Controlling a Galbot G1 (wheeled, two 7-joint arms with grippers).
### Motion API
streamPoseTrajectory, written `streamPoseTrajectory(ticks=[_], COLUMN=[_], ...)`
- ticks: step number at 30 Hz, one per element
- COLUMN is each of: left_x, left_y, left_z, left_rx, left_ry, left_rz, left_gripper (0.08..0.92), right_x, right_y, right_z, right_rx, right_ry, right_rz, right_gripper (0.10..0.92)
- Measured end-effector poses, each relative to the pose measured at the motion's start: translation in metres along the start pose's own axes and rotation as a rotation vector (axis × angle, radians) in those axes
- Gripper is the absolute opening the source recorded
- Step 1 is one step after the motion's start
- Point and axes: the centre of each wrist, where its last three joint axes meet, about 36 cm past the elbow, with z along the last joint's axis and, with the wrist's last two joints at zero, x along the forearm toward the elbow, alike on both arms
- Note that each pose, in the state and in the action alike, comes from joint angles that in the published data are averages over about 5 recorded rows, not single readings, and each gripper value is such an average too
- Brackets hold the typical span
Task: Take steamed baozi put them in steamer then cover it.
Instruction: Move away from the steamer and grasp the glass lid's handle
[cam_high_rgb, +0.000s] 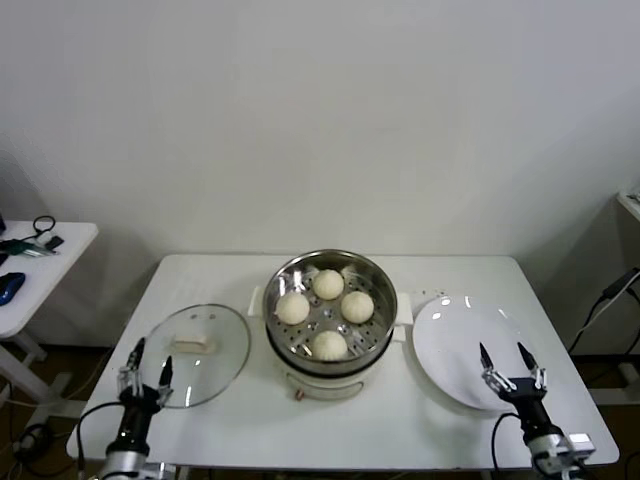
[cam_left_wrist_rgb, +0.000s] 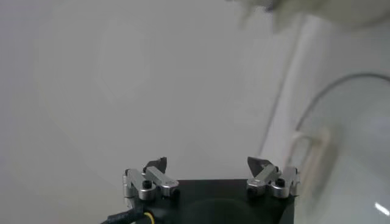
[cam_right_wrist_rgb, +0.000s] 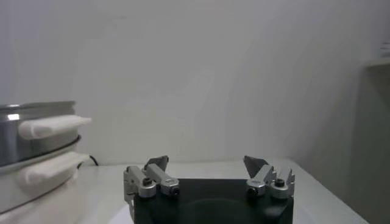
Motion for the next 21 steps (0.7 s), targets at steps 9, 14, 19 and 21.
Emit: streamPoseTrajectory(ticks=[9, 14, 19, 21], left_x=[-0.016, -0.031, -0.052, -0.061], left_y=[-0.028, -0.038, -0.045, -0.047], left_z=[0.017, 0.019, 0.019, 0.020], left_rx=[-0.195, -0.244, -0.281, -0.293], left_ry=[-0.064, -0.079, -0.080, -0.077], left_rz=[0.046, 0.059, 0.068, 0.070], left_gripper=[0.823, 0.823, 0.823, 0.823], right_x=[0.024, 0.033, 0.040, 0.042], right_y=[0.003, 0.005, 0.007, 0.007], right_z=[0.012, 0.015, 0.016, 0.015], right_rx=[-0.011, -0.016, -0.019, -0.019], right_ry=[0.021, 0.024, 0.025, 0.024], right_rz=[0.041, 0.055, 0.064, 0.067], right_gripper=[0.823, 0.823, 0.823, 0.823])
